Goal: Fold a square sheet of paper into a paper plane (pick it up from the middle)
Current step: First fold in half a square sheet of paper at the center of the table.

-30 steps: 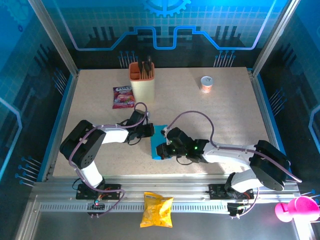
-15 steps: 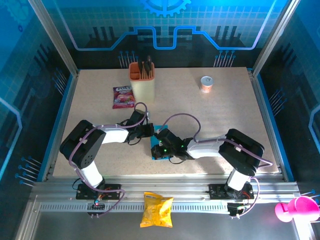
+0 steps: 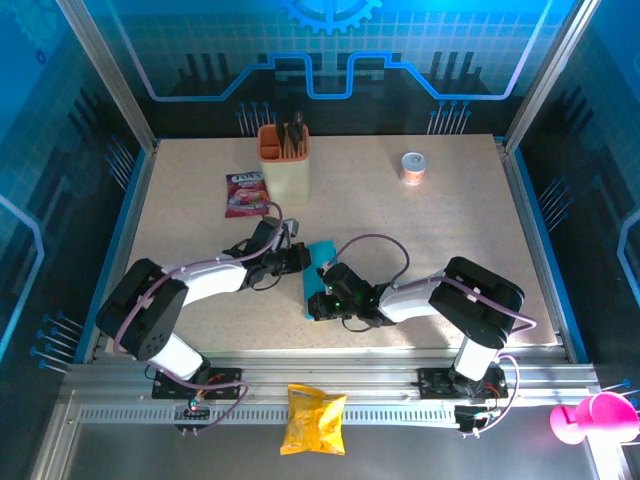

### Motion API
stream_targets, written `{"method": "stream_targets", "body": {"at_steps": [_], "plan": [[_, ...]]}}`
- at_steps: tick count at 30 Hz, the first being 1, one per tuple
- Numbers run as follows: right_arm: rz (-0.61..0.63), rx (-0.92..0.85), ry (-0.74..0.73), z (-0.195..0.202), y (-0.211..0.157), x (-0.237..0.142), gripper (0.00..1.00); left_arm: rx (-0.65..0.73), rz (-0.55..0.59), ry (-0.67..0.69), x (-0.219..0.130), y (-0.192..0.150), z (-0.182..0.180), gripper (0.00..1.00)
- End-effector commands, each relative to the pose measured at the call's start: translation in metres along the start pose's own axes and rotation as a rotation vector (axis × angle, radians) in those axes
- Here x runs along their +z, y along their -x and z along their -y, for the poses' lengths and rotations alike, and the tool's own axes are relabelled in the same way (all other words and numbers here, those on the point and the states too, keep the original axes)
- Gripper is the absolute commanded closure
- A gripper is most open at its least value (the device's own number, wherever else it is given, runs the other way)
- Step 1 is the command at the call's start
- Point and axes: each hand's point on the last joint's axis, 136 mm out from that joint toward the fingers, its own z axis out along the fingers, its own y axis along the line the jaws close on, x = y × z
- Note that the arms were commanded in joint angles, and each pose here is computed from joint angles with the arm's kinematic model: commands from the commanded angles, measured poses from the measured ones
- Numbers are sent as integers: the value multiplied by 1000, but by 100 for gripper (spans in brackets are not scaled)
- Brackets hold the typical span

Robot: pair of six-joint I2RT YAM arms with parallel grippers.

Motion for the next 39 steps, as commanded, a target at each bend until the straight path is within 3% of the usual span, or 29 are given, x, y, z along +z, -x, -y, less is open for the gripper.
{"method": "stream_targets", "body": {"at_steps": [1, 17, 26, 39], "plan": [[-74, 41, -89, 33, -24, 5, 100, -52, -47, -16, -6, -25, 1, 100], [-108, 57, -132, 43, -33, 4, 100, -137, -103, 32, 17, -66, -26, 100], [-151, 72, -194, 58, -48, 2, 100, -137, -63, 165, 21, -50, -41, 100], [-185, 86, -242, 73, -64, 3, 100, -129, -31, 231, 33, -12, -61, 100]]}}
